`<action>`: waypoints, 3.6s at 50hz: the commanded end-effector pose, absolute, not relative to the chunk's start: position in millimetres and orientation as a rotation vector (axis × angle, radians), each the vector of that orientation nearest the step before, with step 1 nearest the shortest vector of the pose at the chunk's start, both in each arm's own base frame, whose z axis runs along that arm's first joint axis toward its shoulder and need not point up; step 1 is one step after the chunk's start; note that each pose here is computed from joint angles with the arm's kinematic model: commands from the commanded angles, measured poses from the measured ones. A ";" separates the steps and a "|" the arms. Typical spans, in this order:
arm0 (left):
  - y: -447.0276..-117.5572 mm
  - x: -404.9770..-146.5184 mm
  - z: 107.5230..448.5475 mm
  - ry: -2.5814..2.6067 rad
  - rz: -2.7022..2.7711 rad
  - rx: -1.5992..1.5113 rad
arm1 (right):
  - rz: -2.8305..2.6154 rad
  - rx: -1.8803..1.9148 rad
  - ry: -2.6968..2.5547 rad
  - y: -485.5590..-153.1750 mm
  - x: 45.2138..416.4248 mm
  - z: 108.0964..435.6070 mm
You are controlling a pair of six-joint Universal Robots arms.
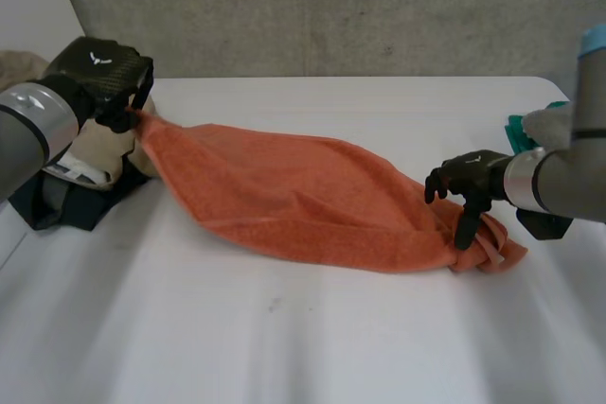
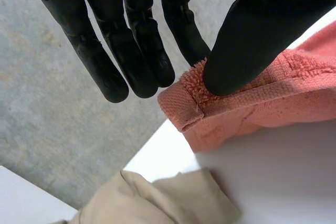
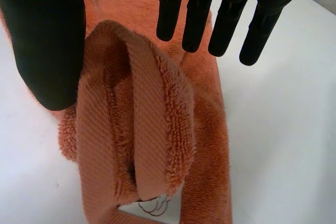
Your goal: Fold the laundry.
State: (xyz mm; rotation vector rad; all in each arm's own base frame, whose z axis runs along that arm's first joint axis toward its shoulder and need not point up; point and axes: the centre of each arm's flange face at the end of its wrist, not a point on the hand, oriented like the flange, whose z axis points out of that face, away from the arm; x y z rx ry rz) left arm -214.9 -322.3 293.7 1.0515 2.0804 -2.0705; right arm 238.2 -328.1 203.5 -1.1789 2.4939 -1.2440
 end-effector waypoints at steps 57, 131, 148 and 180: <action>-366.2 -207.3 367.1 1.968 -2.387 0.558 | -2.880 -0.560 1.440 -370.1 268.6 394.7; -340.8 -212.5 263.5 2.355 -2.041 0.729 | -1.582 -1.363 2.567 -417.1 237.8 148.4; -307.1 -199.6 247.8 2.379 -1.673 0.934 | -1.352 -1.319 2.666 -367.9 195.4 206.4; -344.6 -207.9 246.2 2.273 -1.525 1.098 | -1.725 -1.619 2.413 -365.3 189.9 231.4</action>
